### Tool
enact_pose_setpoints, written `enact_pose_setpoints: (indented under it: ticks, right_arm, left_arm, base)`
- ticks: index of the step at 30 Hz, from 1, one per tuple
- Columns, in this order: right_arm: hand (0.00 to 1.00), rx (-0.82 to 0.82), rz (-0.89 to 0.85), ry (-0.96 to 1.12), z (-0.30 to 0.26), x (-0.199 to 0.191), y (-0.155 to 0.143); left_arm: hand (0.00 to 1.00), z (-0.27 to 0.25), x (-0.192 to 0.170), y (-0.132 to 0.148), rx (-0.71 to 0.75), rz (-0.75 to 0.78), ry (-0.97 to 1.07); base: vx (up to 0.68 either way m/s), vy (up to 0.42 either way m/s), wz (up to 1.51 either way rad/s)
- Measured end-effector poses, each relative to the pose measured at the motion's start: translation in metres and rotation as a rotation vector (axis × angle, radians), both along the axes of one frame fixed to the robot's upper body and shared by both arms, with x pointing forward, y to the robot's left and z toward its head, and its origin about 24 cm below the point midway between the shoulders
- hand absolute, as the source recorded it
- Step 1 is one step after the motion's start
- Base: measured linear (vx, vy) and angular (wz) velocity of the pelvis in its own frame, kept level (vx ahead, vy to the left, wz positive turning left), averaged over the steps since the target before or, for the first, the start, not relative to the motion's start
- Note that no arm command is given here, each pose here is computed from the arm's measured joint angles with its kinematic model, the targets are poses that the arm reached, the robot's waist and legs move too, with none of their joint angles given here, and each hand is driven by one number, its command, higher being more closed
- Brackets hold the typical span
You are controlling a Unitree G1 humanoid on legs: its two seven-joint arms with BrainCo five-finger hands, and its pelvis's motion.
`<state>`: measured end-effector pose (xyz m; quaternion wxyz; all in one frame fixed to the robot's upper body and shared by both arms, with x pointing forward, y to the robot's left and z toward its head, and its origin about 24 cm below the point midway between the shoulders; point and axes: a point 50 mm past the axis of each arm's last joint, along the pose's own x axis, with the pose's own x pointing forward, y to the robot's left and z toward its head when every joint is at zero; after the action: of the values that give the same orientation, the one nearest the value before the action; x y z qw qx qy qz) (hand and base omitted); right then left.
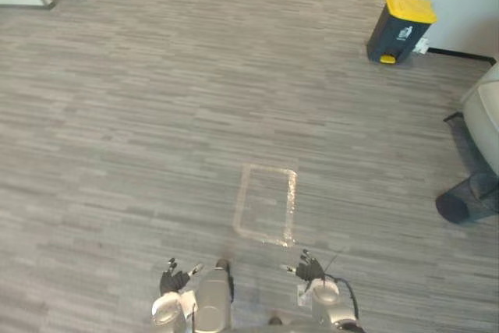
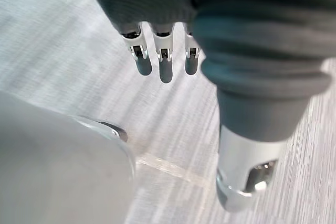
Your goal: Organize the slippers on the shoe rack
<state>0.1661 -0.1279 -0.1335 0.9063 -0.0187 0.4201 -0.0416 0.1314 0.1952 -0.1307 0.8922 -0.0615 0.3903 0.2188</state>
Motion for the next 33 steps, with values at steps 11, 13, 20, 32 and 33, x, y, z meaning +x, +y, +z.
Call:
enact_pose_setpoints:
  ticks: [11,13,20,32,33]
  right_arm:
    - [0.00,0.002,-0.023,0.041,-0.006,-0.009,-0.008]
    - [0.00,-0.002,-0.010,0.048,-0.007,-0.006,-0.008]
    - [0.00,-0.009,-0.027,0.069,-0.010,-0.016,-0.010]
    - [0.00,-0.022,-0.040,0.090,-0.013,-0.021,-0.011]
    - [0.00,-0.024,-0.034,0.099,-0.014,-0.023,-0.011]
  left_arm:
    - [0.00,-0.008,0.002,-0.011,-0.014,-0.085,0.061]
    - [0.00,-0.010,0.000,-0.009,-0.004,-0.116,0.080]
    - [0.00,-0.014,-0.014,-0.012,-0.019,-0.122,0.111]
    - [0.00,-0.010,-0.010,-0.014,-0.035,-0.064,0.065]
    - [0.00,-0.012,-0.015,-0.017,-0.056,-0.041,0.072]
  base:
    - [0.42,0.215,-0.62]
    - [0.33,0.004,-0.40]
    - [0.41,-0.155,0.02]
    - [0.30,0.094,-0.97]
    - [0.18,0.242,-0.91]
